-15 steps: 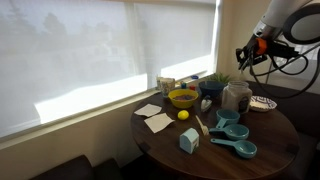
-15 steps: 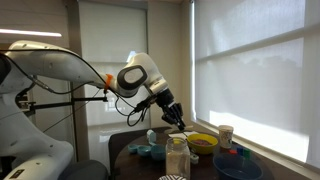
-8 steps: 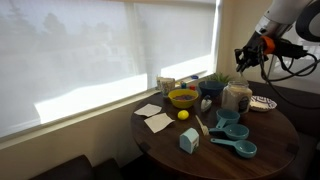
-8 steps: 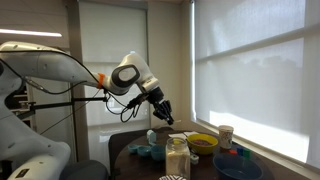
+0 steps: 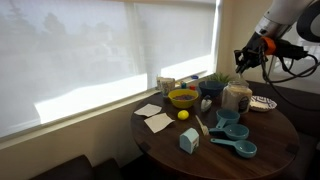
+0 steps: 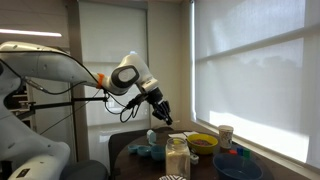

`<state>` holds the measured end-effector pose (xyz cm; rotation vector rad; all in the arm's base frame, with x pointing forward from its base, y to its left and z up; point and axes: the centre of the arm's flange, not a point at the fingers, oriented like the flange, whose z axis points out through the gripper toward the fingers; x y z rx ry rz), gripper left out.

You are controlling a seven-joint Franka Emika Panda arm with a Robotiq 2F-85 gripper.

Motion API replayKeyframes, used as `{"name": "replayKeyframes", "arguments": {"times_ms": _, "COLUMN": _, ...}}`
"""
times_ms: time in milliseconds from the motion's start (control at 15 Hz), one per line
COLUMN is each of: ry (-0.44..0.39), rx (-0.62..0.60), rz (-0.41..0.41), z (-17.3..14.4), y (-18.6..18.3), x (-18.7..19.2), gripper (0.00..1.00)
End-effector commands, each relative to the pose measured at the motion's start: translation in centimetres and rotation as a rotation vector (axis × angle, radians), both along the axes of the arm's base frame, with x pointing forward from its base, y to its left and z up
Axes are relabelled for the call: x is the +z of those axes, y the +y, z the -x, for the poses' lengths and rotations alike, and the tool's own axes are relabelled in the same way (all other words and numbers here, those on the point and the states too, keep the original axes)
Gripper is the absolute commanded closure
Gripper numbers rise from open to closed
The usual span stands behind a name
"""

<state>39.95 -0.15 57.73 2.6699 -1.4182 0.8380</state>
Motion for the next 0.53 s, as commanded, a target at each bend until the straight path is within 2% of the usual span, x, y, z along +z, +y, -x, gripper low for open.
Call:
{"name": "replayKeyframes", "arguments": {"times_ms": 0, "ry": 0.000, "rx": 0.000, "rz": 0.000, "z": 0.0, "y": 0.0, "x": 0.0, "gripper": 0.87}}
{"name": "replayKeyframes", "arguments": {"times_ms": 67, "ry": 0.000, "rx": 0.000, "rz": 0.000, "z": 0.0, "y": 0.0, "x": 0.0, "gripper": 0.87}}
{"name": "replayKeyframes", "arguments": {"times_ms": 133, "ry": 0.000, "rx": 0.000, "rz": 0.000, "z": 0.0, "y": 0.0, "x": 0.0, "gripper": 0.97}}
{"name": "replayKeyframes", "arguments": {"times_ms": 467, "ry": 0.055, "rx": 0.054, "rz": 0.102, "z": -1.4, "y": 3.0, "x": -2.7, "gripper": 0.97}}
